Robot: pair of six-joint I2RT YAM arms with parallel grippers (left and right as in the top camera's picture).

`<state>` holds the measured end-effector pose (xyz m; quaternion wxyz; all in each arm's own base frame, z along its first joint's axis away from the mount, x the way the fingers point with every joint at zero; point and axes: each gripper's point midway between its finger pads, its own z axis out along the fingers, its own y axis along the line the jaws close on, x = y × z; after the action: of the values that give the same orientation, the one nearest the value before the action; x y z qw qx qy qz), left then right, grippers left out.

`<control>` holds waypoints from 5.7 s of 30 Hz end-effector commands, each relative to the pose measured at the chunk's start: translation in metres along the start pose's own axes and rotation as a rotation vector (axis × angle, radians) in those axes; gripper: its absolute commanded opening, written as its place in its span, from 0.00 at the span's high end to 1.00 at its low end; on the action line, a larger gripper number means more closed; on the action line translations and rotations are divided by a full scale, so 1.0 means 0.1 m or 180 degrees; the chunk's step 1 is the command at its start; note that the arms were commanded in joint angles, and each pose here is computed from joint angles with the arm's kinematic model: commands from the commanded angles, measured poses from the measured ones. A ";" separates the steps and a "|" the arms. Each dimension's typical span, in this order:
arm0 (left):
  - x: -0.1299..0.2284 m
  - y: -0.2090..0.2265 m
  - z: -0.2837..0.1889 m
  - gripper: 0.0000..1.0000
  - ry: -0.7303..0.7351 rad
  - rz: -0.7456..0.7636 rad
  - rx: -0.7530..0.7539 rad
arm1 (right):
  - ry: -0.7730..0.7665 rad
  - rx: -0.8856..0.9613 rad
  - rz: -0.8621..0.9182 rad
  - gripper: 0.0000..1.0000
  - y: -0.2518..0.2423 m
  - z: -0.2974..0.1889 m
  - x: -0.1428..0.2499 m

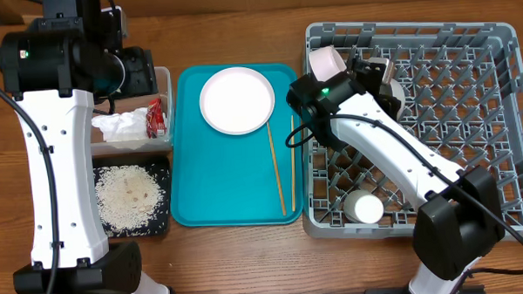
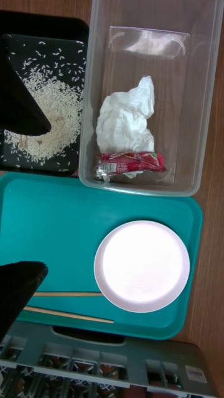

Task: Sort waste into correct bins and load items into the dishwasher
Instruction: 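Carry the pink bowl with right gripper into the dish rack, then lower the pink bowl into the rack and open the right gripper, then move right gripper to the white plate on the teal tray and grasp its rim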

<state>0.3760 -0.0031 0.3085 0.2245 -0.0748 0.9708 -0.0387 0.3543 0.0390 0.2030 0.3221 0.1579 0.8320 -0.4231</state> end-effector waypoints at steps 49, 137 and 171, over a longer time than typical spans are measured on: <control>-0.03 0.00 0.43 0.28 0.0276 -0.0055 -0.0025 | 0.0142 -0.0747 -0.0747 0.11 0.60 -0.65 0.65; -0.29 0.33 0.40 0.01 -0.0087 -0.0054 -0.0611 | -0.0196 -0.0313 -0.1469 0.96 0.23 -0.21 -0.20; -0.31 0.36 0.40 0.00 -0.0114 -0.0082 -0.0621 | -0.1110 -0.0096 -0.2650 0.64 0.72 -0.65 0.18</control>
<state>0.4156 0.0318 0.2873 0.2393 -0.1025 0.9643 0.0480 0.3607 0.1175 0.1804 0.2551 -0.2486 0.7609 -0.5423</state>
